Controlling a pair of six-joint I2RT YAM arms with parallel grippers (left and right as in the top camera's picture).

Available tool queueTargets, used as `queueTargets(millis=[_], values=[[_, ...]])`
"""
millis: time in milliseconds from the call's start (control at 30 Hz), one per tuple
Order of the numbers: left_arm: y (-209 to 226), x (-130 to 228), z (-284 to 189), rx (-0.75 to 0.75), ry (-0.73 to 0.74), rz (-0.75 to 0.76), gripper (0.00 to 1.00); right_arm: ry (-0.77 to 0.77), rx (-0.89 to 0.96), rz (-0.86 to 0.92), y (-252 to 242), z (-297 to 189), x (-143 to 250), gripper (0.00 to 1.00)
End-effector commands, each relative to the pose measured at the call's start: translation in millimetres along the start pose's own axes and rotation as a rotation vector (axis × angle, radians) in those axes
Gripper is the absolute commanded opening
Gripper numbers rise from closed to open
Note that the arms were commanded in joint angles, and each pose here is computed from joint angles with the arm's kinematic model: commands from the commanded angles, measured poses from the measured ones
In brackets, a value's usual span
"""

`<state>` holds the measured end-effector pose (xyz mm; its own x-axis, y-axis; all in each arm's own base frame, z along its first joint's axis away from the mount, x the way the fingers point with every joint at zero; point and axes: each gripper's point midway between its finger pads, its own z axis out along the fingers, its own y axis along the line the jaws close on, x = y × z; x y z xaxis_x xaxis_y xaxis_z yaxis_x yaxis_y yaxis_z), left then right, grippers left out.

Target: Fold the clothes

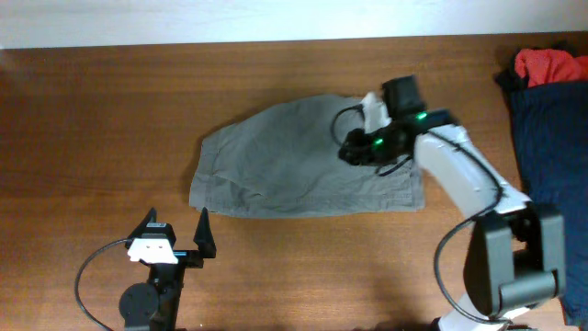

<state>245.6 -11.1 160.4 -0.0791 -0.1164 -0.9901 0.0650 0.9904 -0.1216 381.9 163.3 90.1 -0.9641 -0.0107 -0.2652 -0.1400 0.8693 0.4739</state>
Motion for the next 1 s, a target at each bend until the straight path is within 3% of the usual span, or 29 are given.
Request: queueTargets(millis=[0,133,267,600,833,967], values=[[0,2,0,-0.003,-0.002,0.016,0.99,0.03,0.037,0.098,4,17,18,0.3],[0,2,0,-0.003,-0.002,0.016,0.99,0.096,0.264,0.223,-41,18,51,0.18],[0,2,0,-0.003,-0.002,0.016,0.99,0.12,0.41,0.273,-81,14,73,0.17],[0,2,0,-0.003,-0.002,0.016,0.99,0.137,0.482,0.361,-126,11,97,0.22],[0,2,0,-0.003,-0.002,0.016,0.99,0.15,0.505,0.47,-155,-2,109,0.05],[0,2,0,-0.003,-0.002,0.016,0.99,0.161,0.51,0.522,-164,-14,111,0.04]])
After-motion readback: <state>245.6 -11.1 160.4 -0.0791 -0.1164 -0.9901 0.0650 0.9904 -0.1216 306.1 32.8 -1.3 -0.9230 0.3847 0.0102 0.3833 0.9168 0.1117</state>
